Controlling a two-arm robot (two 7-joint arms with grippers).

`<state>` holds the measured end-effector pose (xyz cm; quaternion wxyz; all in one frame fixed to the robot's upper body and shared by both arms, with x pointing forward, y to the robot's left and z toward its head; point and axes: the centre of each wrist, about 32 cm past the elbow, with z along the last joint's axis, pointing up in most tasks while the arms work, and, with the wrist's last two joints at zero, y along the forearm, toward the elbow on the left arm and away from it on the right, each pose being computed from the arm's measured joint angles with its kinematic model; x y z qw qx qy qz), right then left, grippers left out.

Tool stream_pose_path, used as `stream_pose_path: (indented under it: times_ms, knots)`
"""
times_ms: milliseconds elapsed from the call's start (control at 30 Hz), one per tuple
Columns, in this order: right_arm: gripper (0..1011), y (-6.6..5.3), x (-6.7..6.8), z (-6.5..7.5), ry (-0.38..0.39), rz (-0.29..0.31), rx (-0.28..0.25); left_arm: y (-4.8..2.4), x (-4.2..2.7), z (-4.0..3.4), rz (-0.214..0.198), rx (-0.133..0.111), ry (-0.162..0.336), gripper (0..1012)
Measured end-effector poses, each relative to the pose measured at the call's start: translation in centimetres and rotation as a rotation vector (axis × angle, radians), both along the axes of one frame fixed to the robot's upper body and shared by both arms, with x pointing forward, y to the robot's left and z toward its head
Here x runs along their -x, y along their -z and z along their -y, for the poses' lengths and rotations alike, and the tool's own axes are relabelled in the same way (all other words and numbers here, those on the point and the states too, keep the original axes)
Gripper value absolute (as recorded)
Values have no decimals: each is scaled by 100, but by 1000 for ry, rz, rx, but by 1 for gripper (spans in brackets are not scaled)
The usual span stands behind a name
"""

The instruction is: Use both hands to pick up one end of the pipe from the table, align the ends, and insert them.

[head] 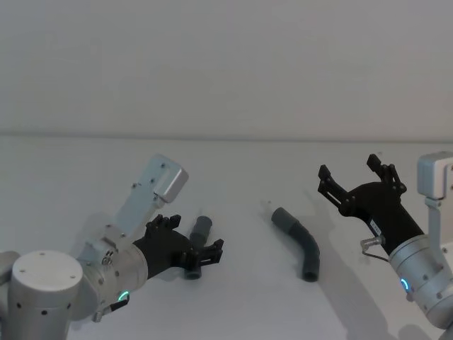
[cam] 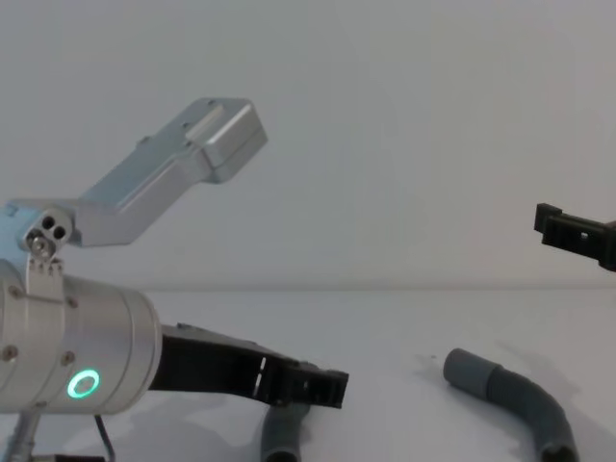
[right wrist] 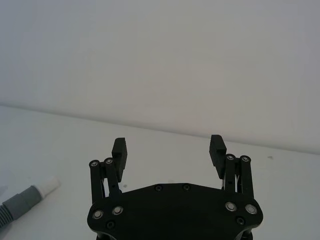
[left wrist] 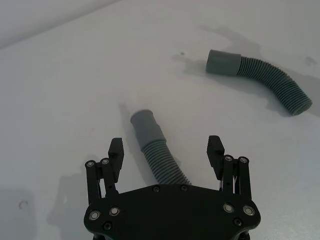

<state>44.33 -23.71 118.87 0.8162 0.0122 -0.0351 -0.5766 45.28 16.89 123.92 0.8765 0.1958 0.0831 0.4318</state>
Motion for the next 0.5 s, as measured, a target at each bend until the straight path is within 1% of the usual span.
stream_pose_path:
  times_ms: [300, 400, 433, 500]
  knots:
    - [1000, 0, 0, 0, 0, 0, 0, -2, -35, 26, -35, -17, -6, 1001]
    - [1000, 0, 0, 0, 0, 0, 0, -2, -58, 47, -42, -31, -3, 1001]
    - [1000, 0, 0, 0, 0, 0, 0, -2, -58, 47, -42, -31, -3, 1001]
    - [1000, 0, 0, 0, 0, 0, 0, -4, -75, 60, -44, -41, 1, 1001]
